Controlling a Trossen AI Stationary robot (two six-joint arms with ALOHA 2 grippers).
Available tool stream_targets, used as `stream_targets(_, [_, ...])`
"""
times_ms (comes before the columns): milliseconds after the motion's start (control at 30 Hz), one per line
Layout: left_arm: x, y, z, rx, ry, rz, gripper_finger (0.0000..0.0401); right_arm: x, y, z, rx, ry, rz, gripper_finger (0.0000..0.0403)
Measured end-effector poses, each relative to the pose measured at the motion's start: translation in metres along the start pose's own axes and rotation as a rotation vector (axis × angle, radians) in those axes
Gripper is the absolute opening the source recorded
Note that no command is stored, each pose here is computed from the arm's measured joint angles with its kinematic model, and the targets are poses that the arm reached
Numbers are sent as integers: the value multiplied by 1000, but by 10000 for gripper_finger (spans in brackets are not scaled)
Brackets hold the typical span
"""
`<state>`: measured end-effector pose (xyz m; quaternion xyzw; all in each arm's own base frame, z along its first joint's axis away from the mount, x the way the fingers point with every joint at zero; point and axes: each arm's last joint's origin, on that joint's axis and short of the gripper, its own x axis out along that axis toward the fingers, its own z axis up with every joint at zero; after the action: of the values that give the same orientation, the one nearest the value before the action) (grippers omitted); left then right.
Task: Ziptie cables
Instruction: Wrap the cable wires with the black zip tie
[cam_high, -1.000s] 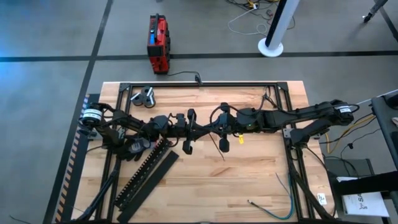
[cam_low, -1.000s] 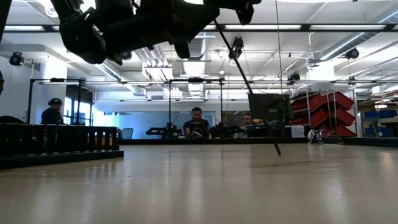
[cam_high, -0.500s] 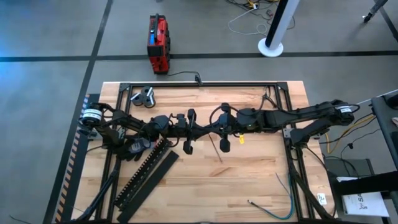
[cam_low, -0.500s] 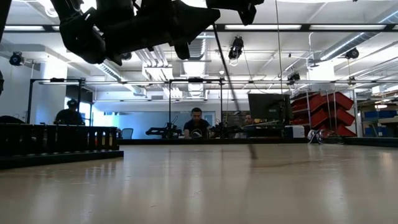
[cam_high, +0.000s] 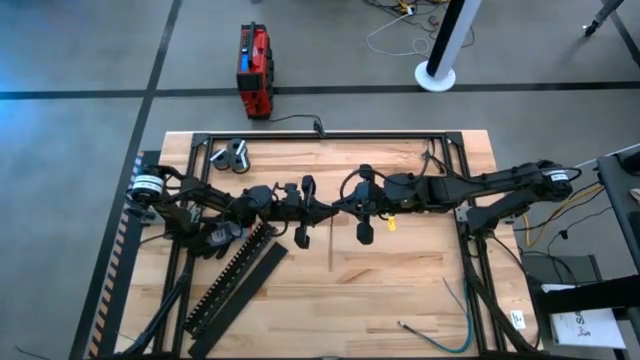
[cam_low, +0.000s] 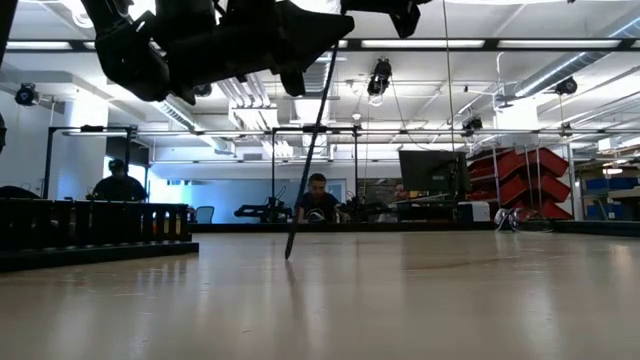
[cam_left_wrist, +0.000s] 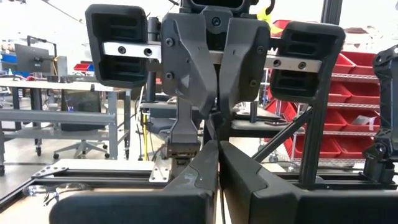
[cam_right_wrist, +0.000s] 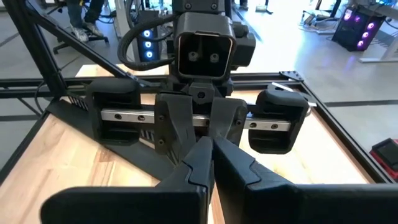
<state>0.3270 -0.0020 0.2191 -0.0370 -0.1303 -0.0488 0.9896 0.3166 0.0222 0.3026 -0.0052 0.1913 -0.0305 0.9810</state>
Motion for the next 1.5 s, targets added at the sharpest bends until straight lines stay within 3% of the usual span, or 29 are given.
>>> stream_targets(1500, [0, 0, 1, 0, 4, 7, 0, -5, 4, -9, 22, 109, -6, 2])
